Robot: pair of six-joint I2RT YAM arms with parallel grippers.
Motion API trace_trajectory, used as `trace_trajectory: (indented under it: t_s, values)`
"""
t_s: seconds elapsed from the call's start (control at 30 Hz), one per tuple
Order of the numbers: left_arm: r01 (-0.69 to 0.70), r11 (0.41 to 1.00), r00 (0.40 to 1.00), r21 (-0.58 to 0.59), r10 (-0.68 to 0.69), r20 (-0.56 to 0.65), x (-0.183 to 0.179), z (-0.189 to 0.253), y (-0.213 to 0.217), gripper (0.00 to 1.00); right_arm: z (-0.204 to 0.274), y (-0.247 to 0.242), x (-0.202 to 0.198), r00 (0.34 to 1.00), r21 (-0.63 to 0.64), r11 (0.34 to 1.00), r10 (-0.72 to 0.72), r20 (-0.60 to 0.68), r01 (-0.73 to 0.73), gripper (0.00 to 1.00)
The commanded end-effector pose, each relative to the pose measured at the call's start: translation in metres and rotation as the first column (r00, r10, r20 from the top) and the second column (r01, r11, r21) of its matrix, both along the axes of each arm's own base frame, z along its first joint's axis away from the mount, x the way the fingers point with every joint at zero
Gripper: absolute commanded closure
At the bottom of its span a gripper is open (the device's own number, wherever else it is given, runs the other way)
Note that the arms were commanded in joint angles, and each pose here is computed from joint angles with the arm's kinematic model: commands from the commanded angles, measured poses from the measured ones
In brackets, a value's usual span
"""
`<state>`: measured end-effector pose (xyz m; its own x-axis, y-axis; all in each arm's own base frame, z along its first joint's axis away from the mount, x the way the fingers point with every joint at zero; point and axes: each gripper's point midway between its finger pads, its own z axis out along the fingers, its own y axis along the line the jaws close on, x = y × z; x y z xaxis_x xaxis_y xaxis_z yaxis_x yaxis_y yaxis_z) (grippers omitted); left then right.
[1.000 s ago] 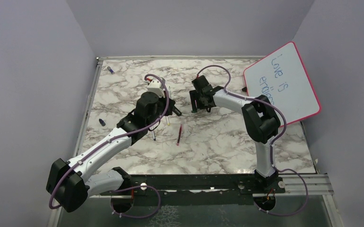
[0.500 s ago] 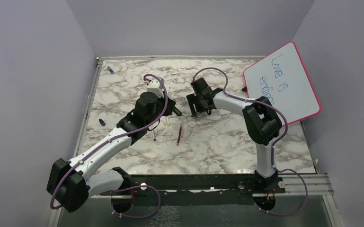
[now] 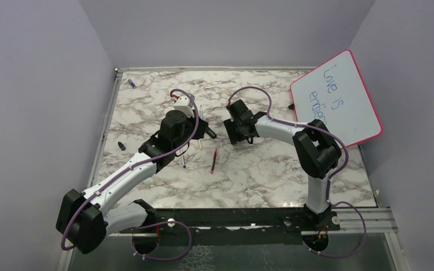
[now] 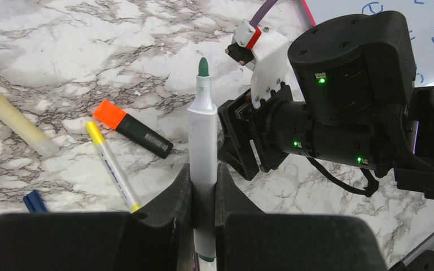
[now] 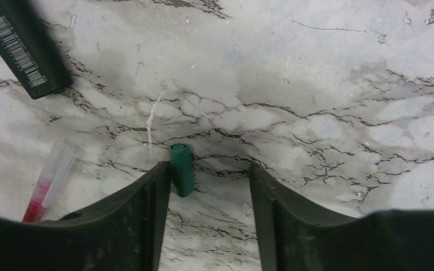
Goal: Insert the pens into the pen caps
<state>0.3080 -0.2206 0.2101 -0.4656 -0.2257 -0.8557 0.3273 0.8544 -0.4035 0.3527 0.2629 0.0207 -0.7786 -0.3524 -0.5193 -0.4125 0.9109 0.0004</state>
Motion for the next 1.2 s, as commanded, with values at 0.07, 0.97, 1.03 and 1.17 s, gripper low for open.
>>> trace_trajectory:
  t_s: [0.07,0.97,1.03,1.17]
  values:
    - [0.025,0.999,1.0,-0.036,-0.025,0.014,-0.001,0.006,-0.003,1.0,-0.024,-0.011,-0.021,0.995,-0.068,0.998,-0.009,-0.096,0.002,0.56]
    - [0.044,0.998,0.999,-0.041,-0.044,0.004,0.0,0.004,-0.005,1.0,-0.011,-0.005,-0.004,0.999,-0.081,0.996,-0.032,-0.024,0.03,0.9]
    - [0.055,0.997,0.998,-0.048,-0.055,0.0,-0.001,0.003,-0.008,1.0,0.004,-0.004,0.001,0.998,-0.045,0.997,-0.054,0.028,0.055,0.91]
    - [0.121,0.983,0.993,-0.138,-0.119,0.022,-0.005,0.012,-0.024,1.0,0.051,0.006,0.011,0.982,0.108,0.992,-0.089,0.166,0.071,0.92]
